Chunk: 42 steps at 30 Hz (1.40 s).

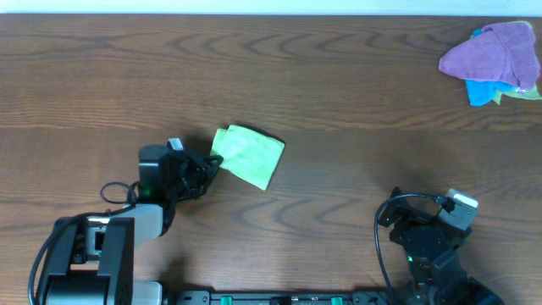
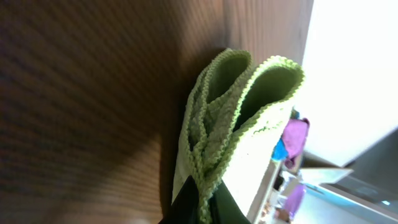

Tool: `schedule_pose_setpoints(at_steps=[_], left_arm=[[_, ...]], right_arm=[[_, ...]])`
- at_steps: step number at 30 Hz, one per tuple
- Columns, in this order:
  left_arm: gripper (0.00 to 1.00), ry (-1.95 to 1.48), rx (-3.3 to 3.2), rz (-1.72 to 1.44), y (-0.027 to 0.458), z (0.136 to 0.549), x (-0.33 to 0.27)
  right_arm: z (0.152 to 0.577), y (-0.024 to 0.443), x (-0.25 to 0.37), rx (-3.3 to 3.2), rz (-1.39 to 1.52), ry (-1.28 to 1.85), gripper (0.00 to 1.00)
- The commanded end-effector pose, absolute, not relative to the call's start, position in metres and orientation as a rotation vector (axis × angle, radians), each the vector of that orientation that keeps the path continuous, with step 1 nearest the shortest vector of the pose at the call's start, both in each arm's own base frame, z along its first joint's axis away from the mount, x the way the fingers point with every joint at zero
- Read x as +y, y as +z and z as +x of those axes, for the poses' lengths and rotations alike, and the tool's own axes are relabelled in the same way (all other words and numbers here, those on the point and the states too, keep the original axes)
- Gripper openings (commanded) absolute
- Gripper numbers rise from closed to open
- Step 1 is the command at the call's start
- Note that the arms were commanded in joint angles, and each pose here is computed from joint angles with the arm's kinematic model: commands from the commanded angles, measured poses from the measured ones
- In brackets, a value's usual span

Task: Fold the cloth

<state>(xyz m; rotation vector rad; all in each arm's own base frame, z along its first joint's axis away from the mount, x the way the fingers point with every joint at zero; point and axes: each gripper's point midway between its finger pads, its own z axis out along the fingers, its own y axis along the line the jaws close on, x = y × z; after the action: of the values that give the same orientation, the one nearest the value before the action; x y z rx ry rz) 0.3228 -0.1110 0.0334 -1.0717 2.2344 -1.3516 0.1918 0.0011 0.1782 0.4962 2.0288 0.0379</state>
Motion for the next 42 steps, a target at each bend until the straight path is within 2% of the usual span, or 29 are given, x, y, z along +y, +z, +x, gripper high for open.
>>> schedule_pose_setpoints(at_steps=[1,11,18,42], left_arm=[[0.06,-1.477,2.210,-0.950,0.059,0.335,-0.112],[0.06,-1.617,2.117,-0.827,0.115,0.370,-0.095],[0.06,-1.663,2.035,-0.825,0.148,0.387,-0.054],[0.06,-1.746,1.834,-0.854,0.179,0.359,0.049]], right_arm=[[0.191,0.179,-0.004,2.012,0.528,0.029,0.99],[0.191,0.179,-0.004,2.012,0.528,0.029,0.99],[0.191,0.179,-0.004,2.012,0.528,0.029,0.99],[0.191,0.179,-0.004,2.012,0.528,0.029,0.99]])
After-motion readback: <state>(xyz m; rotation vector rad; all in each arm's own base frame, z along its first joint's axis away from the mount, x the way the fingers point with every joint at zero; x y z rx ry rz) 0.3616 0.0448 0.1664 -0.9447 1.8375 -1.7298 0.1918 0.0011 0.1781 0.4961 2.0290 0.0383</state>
